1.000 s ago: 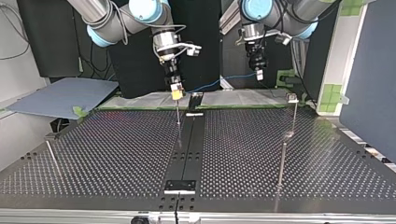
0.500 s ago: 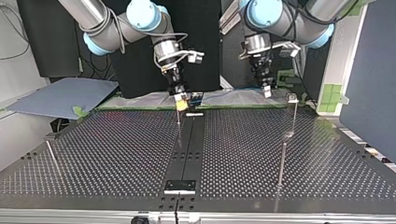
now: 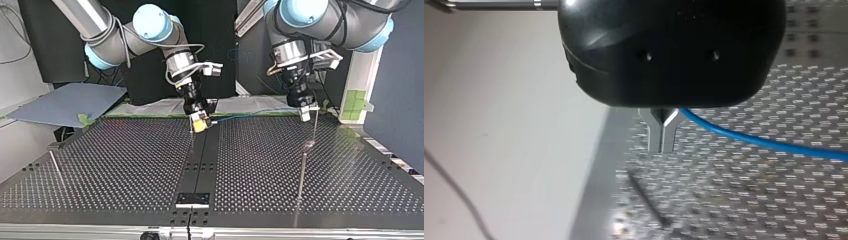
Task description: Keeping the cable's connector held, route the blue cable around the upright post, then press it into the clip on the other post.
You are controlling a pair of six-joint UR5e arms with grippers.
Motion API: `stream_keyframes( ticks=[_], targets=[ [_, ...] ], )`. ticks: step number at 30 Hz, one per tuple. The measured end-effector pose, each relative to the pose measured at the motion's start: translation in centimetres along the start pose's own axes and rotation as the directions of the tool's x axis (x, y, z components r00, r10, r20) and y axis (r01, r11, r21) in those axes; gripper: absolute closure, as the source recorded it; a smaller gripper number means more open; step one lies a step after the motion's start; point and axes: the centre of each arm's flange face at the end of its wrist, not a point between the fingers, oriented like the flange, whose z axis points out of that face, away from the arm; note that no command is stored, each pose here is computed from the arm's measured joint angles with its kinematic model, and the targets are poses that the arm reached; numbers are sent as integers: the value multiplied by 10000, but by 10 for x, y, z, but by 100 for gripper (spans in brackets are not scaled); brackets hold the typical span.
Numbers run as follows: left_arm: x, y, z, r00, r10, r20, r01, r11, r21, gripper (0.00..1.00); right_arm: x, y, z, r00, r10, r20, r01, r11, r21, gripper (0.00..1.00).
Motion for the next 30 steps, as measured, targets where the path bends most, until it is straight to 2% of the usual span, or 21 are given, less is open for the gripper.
stream_keyframes(
  ticks=[5,11,15,19,24,27,30],
  targets=[
    [-36,-5,9,9992,-203,356,200,9998,91,100,18,-3,17,9996,125,-259,-121,9998,155,100],
    [-50,-12,27,9988,-196,439,188,9997,180,100,43,-8,38,9969,342,-711,-314,9987,402,100],
    [-68,-17,38,9967,-337,735,316,9991,286,100,60,-10,52,9935,448,-1044,-394,9978,532,100],
    [-82,-18,52,9936,-460,1028,439,9988,225,100,77,-11,65,9890,576,-1365,-480,9962,725,100],
    [-92,-16,71,9904,-557,1267,545,9984,133,100,90,-12,78,9850,618,-1611,-486,9952,847,100],
    [-95,-10,81,9898,-508,1332,496,9987,123,100,88,-12,86,9852,662,-1583,-520,9943,926,100],
    [-97,-3,91,9889,-524,1393,508,9986,148,100,79,-11,93,9883,661,-1375,-533,9941,945,100]
  ],
)
